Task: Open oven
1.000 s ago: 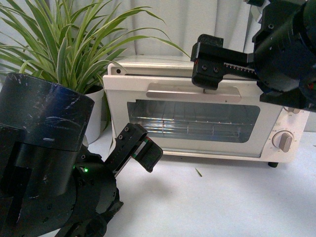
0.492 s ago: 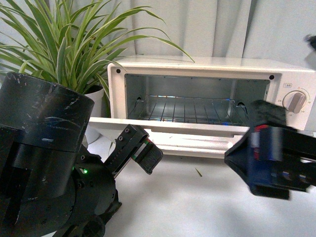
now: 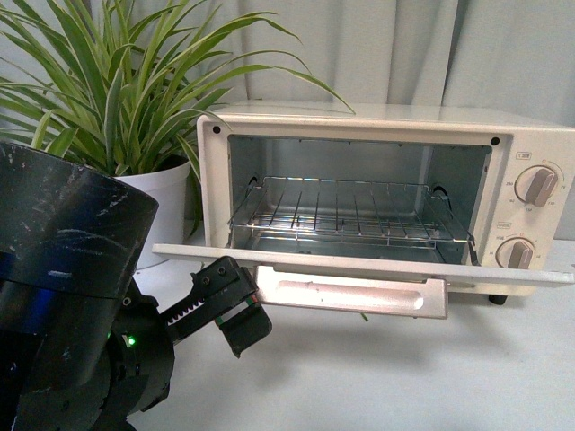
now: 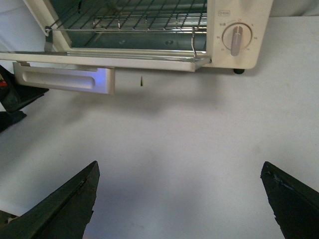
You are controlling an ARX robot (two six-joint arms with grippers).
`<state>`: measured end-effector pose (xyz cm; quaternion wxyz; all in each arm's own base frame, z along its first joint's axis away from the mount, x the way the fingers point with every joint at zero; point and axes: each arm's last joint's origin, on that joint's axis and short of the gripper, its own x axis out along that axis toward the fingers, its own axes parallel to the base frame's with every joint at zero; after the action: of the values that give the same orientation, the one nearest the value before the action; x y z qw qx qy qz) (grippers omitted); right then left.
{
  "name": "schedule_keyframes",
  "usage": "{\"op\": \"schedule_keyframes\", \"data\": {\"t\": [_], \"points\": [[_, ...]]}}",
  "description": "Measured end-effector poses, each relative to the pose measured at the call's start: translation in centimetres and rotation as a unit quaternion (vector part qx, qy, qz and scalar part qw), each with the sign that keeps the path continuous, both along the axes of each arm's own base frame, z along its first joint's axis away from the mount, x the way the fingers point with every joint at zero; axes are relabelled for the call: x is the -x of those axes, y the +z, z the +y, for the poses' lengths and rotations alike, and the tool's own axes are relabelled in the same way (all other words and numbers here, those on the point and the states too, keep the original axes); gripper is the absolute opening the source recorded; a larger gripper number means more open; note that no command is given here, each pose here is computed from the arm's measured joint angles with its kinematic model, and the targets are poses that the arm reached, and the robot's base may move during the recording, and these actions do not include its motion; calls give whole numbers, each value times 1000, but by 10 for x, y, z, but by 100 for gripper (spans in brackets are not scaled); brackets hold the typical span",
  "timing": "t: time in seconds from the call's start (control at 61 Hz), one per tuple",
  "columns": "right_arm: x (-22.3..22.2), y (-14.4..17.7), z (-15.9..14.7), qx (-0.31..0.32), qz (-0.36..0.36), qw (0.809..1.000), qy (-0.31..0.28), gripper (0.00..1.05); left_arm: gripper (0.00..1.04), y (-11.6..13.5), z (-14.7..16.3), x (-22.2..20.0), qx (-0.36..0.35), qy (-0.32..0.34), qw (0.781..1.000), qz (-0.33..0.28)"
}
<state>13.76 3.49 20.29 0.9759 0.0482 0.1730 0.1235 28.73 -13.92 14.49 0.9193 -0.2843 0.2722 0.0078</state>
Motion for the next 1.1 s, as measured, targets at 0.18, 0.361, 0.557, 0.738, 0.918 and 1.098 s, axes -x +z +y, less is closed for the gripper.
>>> {"op": "schedule_keyframes", "data": {"t": [0.18,0.361,0.557,0.738,0.918,1.098], "points": [[4,-16,-13,8,11,1000,-11,95,98,0,-3,2,-66,-5,998,-16],[3,-21,-21,13,13,1000,-21,95,98,-2,-6,3,-156,-13,987,-39],[3,-22,-22,16,12,1000,-17,95,98,-7,-7,5,-262,-34,963,-50],[3,-25,-21,16,18,1000,-13,95,98,-8,-8,8,-322,-52,944,-57],[3,-26,-21,14,22,1000,-6,95,98,-10,-10,13,-371,-80,923,-61],[3,-27,-21,12,24,1000,-1,95,98,-13,-9,21,-409,-117,903,-58]]}}
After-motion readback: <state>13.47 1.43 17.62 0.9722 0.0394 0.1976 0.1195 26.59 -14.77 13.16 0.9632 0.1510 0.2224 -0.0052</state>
